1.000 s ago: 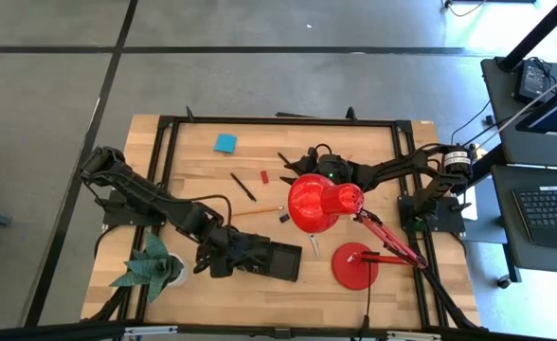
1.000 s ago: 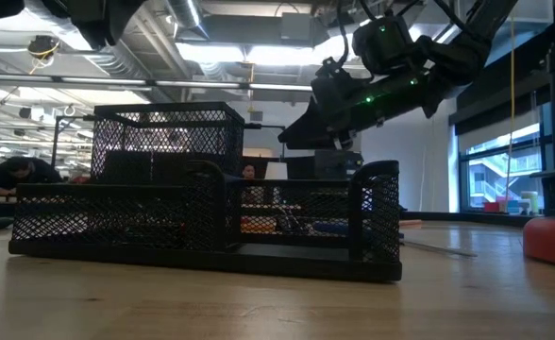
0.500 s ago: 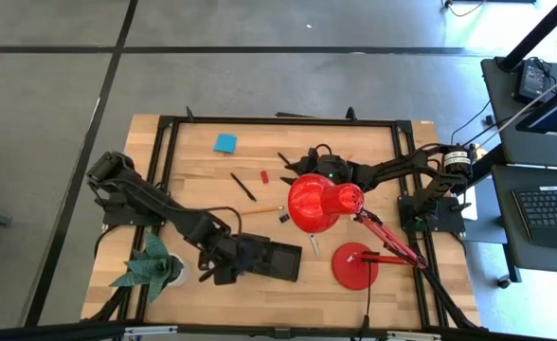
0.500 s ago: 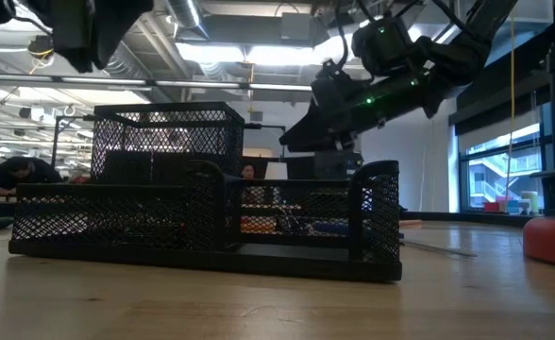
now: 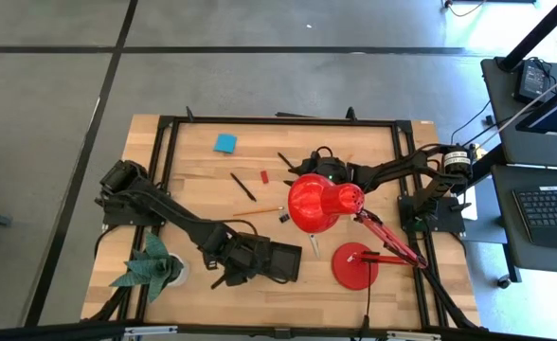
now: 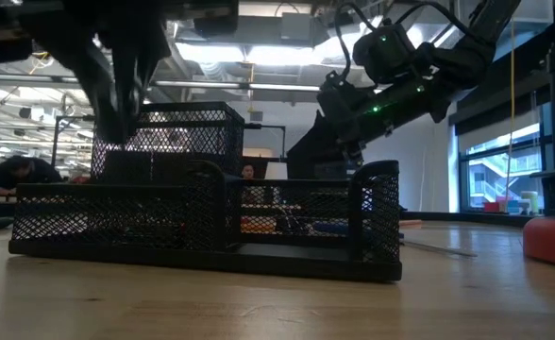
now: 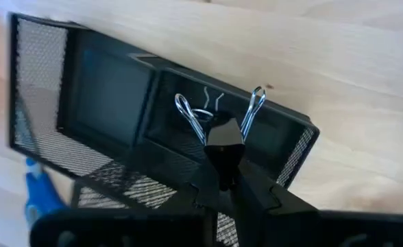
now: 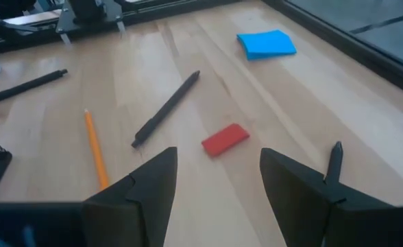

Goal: Pick and place office supplies into organizer
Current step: Put the top black clip binder into the desk organizer

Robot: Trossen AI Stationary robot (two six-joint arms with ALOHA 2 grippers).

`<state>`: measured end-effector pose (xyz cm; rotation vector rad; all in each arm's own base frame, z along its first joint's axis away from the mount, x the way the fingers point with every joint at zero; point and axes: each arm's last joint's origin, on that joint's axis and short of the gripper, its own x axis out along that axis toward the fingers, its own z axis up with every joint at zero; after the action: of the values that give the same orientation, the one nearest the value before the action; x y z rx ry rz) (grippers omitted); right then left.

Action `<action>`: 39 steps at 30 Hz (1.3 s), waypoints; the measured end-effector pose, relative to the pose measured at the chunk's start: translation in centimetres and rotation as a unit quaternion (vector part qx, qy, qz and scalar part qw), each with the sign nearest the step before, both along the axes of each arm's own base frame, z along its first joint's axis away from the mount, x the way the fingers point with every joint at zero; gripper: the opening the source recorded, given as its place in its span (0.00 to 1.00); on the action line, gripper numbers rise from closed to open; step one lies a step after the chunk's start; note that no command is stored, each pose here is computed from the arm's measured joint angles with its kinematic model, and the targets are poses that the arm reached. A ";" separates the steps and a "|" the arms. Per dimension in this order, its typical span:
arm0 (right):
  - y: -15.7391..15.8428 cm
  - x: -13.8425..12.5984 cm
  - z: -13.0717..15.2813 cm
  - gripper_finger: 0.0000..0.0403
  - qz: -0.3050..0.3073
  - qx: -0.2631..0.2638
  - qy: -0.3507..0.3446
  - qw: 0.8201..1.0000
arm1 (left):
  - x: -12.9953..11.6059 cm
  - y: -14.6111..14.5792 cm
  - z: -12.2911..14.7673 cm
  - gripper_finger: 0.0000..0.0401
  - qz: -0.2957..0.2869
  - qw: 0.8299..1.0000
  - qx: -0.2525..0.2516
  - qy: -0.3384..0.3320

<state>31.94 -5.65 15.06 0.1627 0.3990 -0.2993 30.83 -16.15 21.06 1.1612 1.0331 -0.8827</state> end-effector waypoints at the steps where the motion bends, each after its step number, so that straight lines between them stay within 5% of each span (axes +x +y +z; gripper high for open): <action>1: 0.0 0.0 0.0 0.53 0.000 0.001 0.001 1.000 | 0.0 0.0 -0.1 0.04 0.003 1.000 0.002 0.005; 27: 1.4 0.1 -0.2 0.53 0.022 0.003 0.009 1.000 | 0.4 0.1 -2.3 0.04 0.034 0.998 0.017 0.047; 39: 1.5 0.1 -0.2 0.53 0.022 0.003 0.009 1.000 | 0.1 1.0 -2.6 0.04 0.156 0.985 0.034 0.061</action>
<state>32.09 -4.18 14.89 0.1562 0.4208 -0.2559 30.90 -15.19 18.42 0.9760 1.3124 -0.6798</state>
